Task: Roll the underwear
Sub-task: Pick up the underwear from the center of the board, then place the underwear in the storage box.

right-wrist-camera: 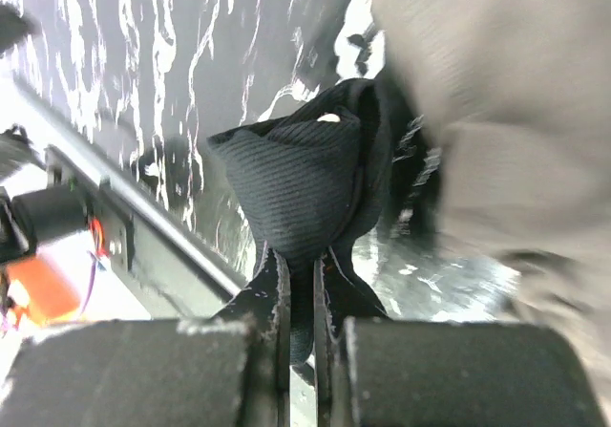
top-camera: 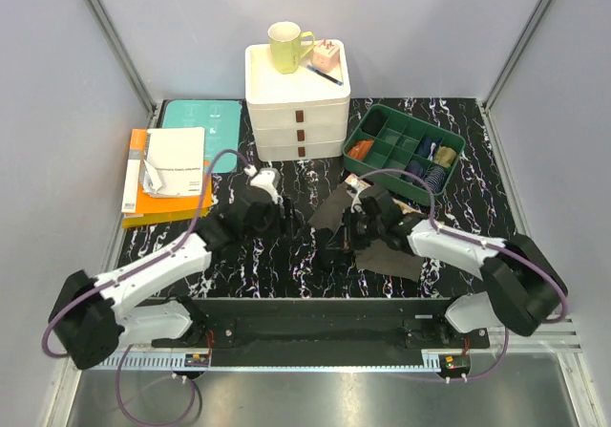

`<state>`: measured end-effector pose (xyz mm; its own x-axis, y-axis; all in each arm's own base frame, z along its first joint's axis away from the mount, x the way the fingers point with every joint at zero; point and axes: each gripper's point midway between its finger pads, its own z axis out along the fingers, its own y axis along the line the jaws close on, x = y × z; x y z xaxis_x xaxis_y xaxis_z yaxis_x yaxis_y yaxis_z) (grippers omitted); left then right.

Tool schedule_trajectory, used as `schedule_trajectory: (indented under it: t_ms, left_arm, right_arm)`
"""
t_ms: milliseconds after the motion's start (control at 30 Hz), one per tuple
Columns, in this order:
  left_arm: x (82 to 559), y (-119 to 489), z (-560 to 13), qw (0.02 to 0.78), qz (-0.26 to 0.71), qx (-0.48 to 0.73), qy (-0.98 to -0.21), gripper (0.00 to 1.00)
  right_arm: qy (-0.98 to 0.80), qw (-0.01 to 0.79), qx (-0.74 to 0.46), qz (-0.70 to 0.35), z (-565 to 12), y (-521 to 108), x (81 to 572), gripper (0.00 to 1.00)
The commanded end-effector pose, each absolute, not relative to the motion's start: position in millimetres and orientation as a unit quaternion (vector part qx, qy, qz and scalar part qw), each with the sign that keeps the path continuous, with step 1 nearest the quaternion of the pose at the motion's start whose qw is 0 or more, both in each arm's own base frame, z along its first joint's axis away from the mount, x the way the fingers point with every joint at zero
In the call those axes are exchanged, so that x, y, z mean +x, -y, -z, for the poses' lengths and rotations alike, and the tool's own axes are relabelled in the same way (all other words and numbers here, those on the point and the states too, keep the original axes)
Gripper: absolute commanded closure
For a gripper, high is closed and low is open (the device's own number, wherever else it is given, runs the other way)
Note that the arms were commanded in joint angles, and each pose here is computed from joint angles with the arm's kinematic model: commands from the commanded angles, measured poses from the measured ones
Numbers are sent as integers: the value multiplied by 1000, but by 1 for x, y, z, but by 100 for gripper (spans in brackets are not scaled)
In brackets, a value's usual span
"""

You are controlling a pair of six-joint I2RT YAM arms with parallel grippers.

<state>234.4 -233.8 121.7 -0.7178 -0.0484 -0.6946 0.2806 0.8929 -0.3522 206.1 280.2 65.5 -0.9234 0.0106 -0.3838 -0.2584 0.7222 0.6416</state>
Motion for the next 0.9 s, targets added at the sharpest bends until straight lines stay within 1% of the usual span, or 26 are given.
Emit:
schedule_trajectory:
  t_ms: [0,33,67,100,133,200,267,300,400,500,667,867]
  left_arm:
    - [252,199,-167,394,208,21,-895,20]
    - [253,193,-172,393,205,15,-896,15]
    - [254,187,-180,395,207,17,-895,12]
    - [257,175,-188,396,198,6,-897,9]
    - [259,170,-193,400,195,4,-896,1]
    - [263,155,-207,412,179,5,-893,1]
    - [266,146,-214,421,167,13,-892,1]
    - [269,141,-218,426,163,9,-890,1]
    - [278,132,-223,432,156,2,-888,1]
    - [284,127,-225,431,156,-3,-889,1]
    - [291,115,-226,439,134,-9,-888,1]
    - [291,109,-231,452,124,-12,-883,1]
  right_arm:
    - [-920,255,-39,-296,-116,-240,246,100]
    - [-923,275,-24,-269,-122,-226,258,100]
    - [-922,293,-7,-252,-141,-213,269,100]
    - [-923,321,11,-212,-148,-196,283,100]
    - [-922,338,20,-186,-156,-184,292,100]
    - [-918,366,51,-144,-177,-158,316,100]
    - [-914,380,63,-124,-192,-144,336,100]
    - [-911,389,81,-108,-196,-130,347,100]
    - [-911,394,100,-74,-203,-114,376,100]
    - [-913,387,121,-31,-199,-95,404,100]
    - [-915,371,156,-10,-185,-80,443,100]
    - [-915,352,196,-9,-165,-74,466,100]
